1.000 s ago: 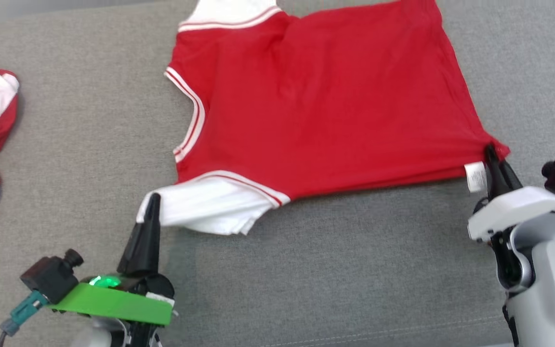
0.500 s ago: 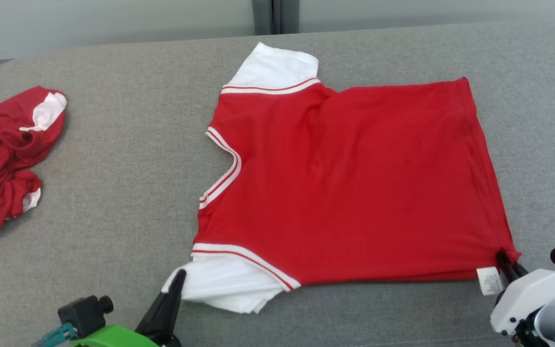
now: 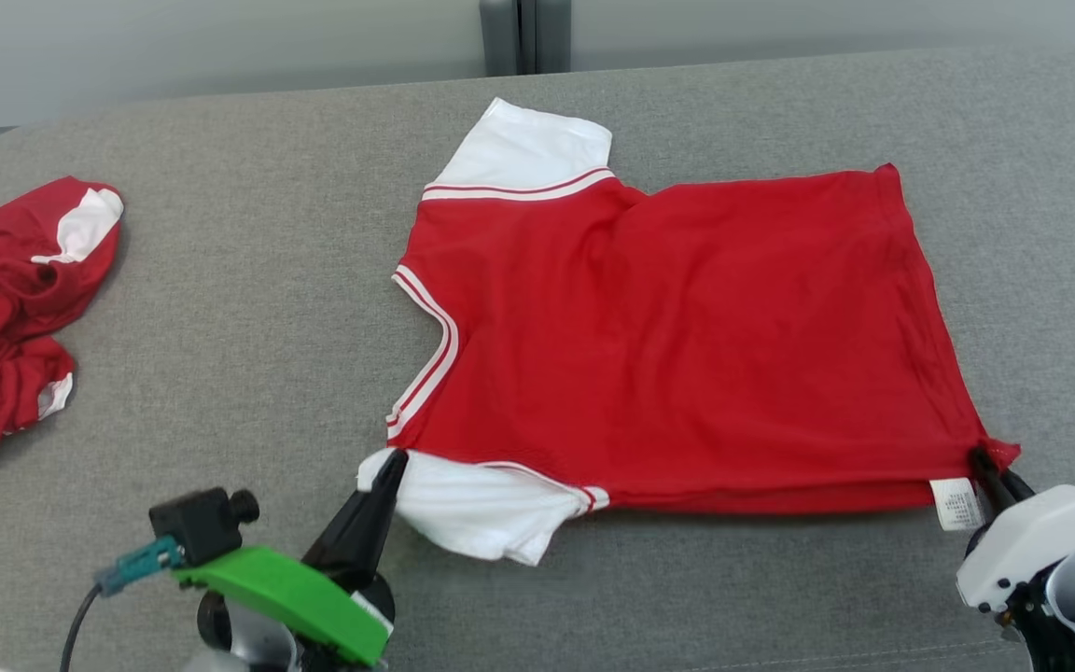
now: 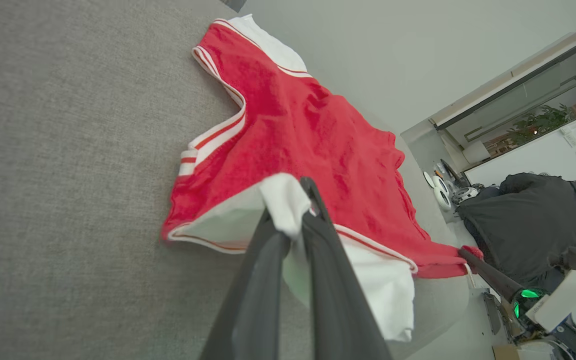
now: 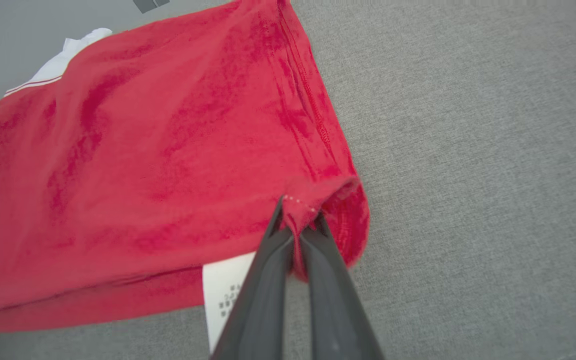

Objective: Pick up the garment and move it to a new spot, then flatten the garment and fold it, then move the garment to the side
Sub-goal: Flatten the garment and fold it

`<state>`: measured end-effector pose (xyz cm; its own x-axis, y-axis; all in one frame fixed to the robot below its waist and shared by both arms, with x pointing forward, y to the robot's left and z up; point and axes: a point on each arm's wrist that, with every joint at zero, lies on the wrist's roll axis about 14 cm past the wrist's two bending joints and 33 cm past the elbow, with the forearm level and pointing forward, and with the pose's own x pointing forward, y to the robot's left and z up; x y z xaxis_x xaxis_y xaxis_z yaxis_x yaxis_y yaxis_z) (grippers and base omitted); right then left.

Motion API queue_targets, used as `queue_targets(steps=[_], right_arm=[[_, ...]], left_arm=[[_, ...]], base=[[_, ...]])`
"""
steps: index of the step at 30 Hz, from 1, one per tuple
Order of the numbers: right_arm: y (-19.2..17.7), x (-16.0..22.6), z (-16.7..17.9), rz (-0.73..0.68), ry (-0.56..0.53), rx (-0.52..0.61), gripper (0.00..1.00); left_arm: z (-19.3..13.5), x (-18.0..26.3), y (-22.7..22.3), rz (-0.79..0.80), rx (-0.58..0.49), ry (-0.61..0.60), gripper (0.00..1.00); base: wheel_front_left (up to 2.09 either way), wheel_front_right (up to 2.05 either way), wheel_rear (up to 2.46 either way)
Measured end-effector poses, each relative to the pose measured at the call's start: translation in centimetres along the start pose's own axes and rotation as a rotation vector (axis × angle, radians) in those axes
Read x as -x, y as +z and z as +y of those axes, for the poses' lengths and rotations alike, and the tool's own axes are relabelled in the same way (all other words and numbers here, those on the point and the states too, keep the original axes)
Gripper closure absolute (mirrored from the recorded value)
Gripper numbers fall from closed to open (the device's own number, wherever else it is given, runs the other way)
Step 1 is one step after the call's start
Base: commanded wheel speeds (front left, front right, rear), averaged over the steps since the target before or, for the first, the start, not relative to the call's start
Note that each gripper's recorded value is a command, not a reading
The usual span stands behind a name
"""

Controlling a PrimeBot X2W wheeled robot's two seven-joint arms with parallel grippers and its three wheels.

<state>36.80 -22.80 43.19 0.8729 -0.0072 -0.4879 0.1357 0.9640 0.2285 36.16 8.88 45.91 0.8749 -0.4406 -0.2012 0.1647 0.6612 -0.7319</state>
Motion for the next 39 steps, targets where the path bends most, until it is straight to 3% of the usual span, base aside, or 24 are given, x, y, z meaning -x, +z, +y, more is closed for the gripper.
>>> queue_targets(steps=[6,12,27,28,29,30,31,39], right_arm=[[1.0,-1.6,1.9,0.017,0.046,0.019,1.00],[2.4,-3.6,3.0,0.007,0.070,0.019,1.00],[2.5,-8.1,3.1,0.056,0.048,0.019,1.00],[2.4,-8.3,2.9,0.062,0.043,0.016,0.94],[2.1,-8.5,2.7,0.071,0.036,0.015,0.19],[1.8,-8.6,2.5,0.078,0.029,0.013,0.00],[1.8,-8.6,2.3,0.075,0.024,0.008,0.00],[5.9,-8.3,2.2,-0.142,0.021,-0.009,0.00]], left_arm=[[-0.9,-3.6,2.1,-0.025,-0.063,-0.021,1.00],[0.6,-6.4,3.5,-0.054,-0.118,0.040,1.00],[3.2,-9.6,2.3,-0.015,-0.122,0.096,1.00],[3.2,-9.7,2.3,-0.016,-0.122,0.095,1.00],[3.2,-9.8,2.3,-0.014,-0.123,0.093,1.00],[3.1,-10.0,2.3,-0.015,-0.126,0.093,0.79],[3.1,-10.1,2.4,-0.018,-0.131,0.093,0.00],[2.6,-10.1,4.4,-0.127,-0.192,0.080,0.00]], base=[[0.00,0.00,0.00],[0.00,0.00,0.00],[0.00,0.00,0.00],[0.00,0.00,0.00],[0.00,0.00,0.00],[0.00,0.00,0.00],[0.00,0.00,0.00],[0.00,0.00,0.00]])
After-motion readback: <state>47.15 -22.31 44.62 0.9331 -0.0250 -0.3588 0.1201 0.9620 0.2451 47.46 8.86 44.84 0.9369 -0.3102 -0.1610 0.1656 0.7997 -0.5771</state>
